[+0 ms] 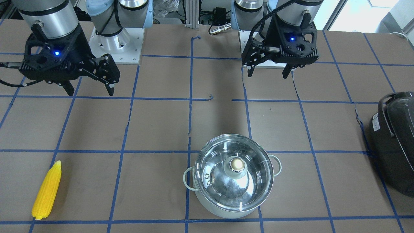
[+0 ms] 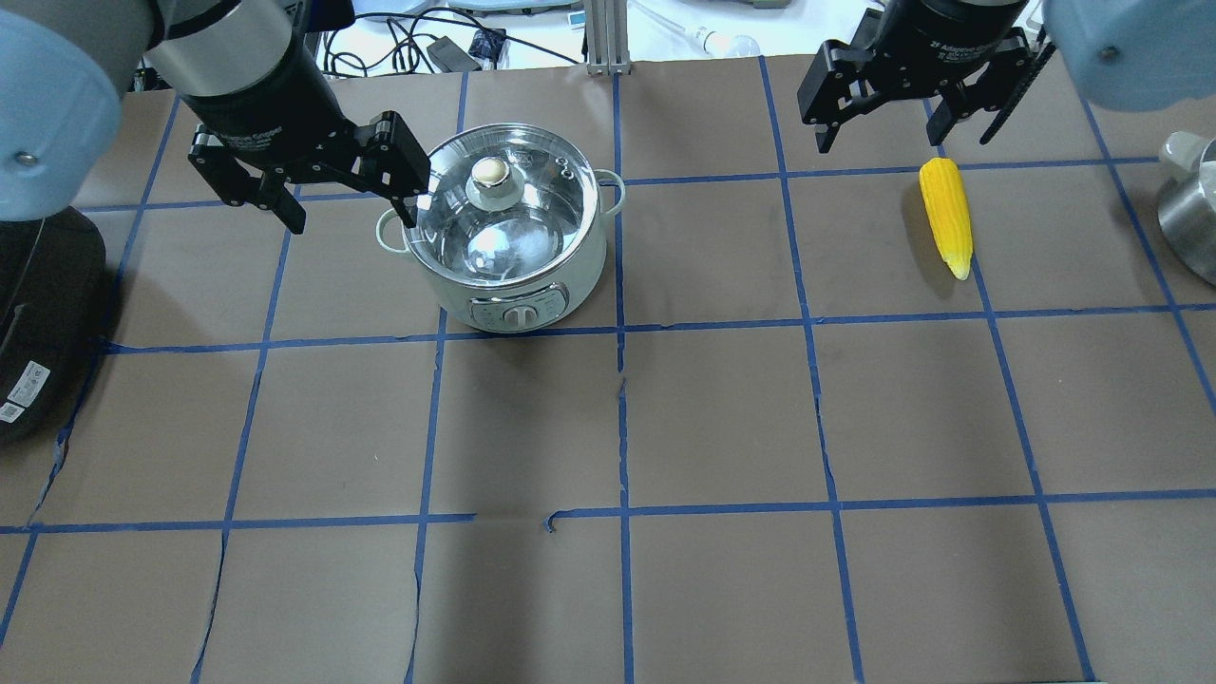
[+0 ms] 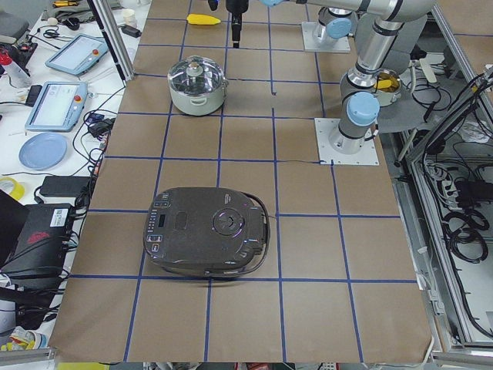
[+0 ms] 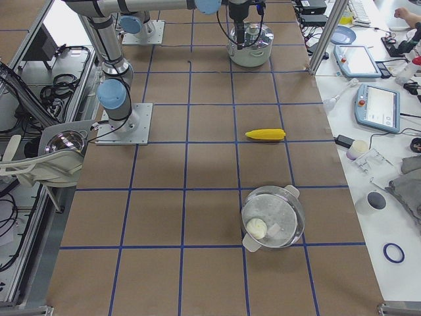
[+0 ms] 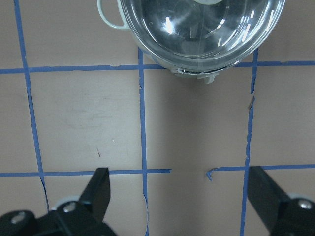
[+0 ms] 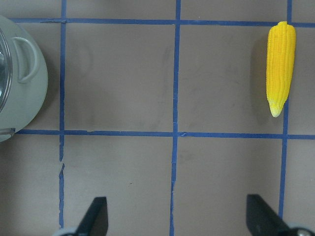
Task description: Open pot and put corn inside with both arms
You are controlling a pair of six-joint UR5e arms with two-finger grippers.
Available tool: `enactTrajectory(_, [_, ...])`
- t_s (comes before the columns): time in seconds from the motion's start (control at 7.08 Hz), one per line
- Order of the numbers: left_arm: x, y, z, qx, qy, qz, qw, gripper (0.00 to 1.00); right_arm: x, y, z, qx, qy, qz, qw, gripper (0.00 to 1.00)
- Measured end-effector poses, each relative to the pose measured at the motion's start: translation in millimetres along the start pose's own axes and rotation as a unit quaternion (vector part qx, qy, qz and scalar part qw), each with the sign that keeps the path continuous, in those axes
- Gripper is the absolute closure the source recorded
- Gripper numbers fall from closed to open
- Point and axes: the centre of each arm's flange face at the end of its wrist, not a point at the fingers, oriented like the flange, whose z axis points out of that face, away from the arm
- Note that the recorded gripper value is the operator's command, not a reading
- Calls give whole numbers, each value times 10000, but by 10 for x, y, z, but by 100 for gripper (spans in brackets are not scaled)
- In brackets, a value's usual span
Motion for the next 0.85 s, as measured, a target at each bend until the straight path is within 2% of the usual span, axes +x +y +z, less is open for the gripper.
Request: enactTrajectory(0.85, [-58, -26, -11, 19, 63, -61, 10000, 0, 0, -67, 50, 49, -22, -11, 10000, 0])
